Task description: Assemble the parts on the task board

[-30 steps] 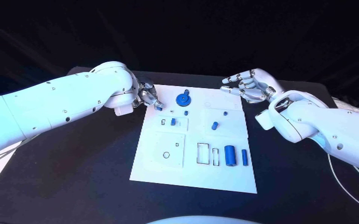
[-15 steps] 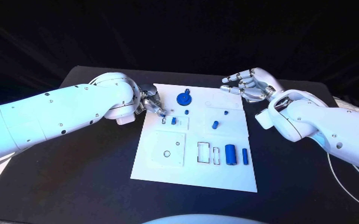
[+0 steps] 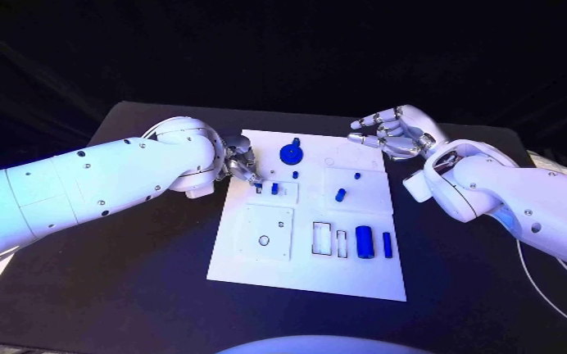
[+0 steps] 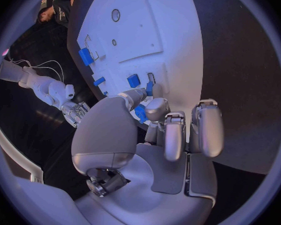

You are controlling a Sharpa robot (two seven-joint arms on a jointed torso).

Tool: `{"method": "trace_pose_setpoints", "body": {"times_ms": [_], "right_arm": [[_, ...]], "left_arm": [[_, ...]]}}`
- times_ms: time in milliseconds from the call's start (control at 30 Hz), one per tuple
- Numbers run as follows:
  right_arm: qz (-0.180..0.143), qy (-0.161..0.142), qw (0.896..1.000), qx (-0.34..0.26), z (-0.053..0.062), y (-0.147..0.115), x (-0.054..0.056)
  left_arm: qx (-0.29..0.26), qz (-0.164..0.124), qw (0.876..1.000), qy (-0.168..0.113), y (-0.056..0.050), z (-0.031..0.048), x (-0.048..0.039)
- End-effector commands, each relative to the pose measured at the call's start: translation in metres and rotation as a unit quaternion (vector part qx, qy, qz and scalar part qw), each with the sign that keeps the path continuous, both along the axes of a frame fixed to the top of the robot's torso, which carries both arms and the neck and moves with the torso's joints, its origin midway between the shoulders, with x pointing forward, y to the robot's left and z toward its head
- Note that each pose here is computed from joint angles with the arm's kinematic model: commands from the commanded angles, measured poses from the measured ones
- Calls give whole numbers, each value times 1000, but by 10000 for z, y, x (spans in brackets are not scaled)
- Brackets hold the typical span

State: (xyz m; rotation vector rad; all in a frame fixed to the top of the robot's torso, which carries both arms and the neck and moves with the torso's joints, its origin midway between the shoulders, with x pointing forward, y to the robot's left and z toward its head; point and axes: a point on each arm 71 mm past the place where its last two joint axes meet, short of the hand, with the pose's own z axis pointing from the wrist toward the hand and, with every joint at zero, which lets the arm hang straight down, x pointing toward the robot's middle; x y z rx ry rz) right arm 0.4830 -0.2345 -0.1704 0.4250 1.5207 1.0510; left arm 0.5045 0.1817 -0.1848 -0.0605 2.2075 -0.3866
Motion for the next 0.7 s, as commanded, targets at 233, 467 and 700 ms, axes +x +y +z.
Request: {"method": "trace_pose_setpoints", "body": {"times_ms": [233,467,700], "right_arm": [[8,0,1000,0,-3,12,-8],[8,0,1000,0,-3,10,-9],[9,0,1000,0,-5,10,-9]], "left_arm": [[21,-18,1000,9,-29,-73,-26],[27,-25,999,18,-24,-91,-47],[30,-31,999,24,-13,-92,-82]]}}
